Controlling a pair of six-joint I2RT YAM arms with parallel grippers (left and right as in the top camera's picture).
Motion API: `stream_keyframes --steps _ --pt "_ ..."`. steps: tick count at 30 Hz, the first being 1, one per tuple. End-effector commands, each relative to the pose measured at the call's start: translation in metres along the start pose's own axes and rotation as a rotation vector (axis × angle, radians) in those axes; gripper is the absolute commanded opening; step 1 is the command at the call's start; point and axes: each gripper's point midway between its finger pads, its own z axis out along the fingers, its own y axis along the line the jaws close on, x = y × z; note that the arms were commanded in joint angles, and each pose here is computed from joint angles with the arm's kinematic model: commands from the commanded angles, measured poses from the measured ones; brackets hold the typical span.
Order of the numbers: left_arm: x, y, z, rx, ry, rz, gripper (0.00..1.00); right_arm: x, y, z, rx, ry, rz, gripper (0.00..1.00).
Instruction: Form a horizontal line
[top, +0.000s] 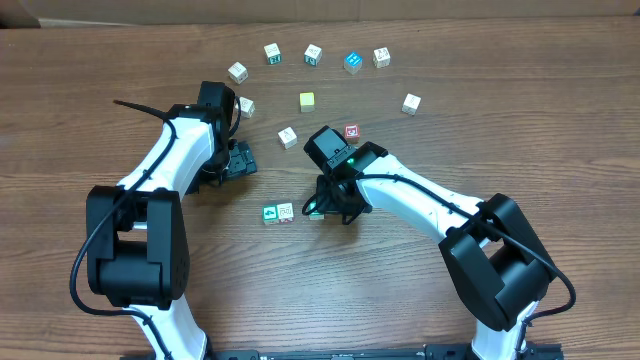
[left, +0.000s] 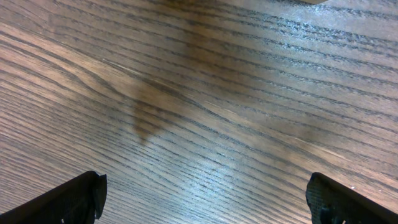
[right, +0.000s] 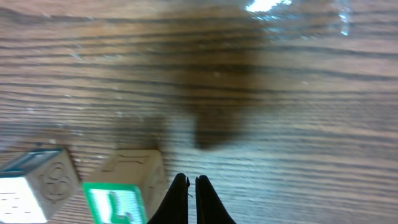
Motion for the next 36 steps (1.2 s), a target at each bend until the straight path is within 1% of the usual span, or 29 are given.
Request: stream_keyframes --steps 1,15,36 --pt "0.001 0.002 0.004 -0.016 0.005 0.001 1.00 0.007 0.004 0.001 -0.039 0.017 0.002 0.04" --pt "0.001 0.002 0.004 -0.016 0.005 0.001 1.00 0.011 0.009 0.007 -0.056 0.010 0.033 0.04" --pt "0.002 0.001 0.004 -0.016 0.005 0.001 0.99 0.007 0.014 0.007 -0.055 -0.027 0.018 0.04"
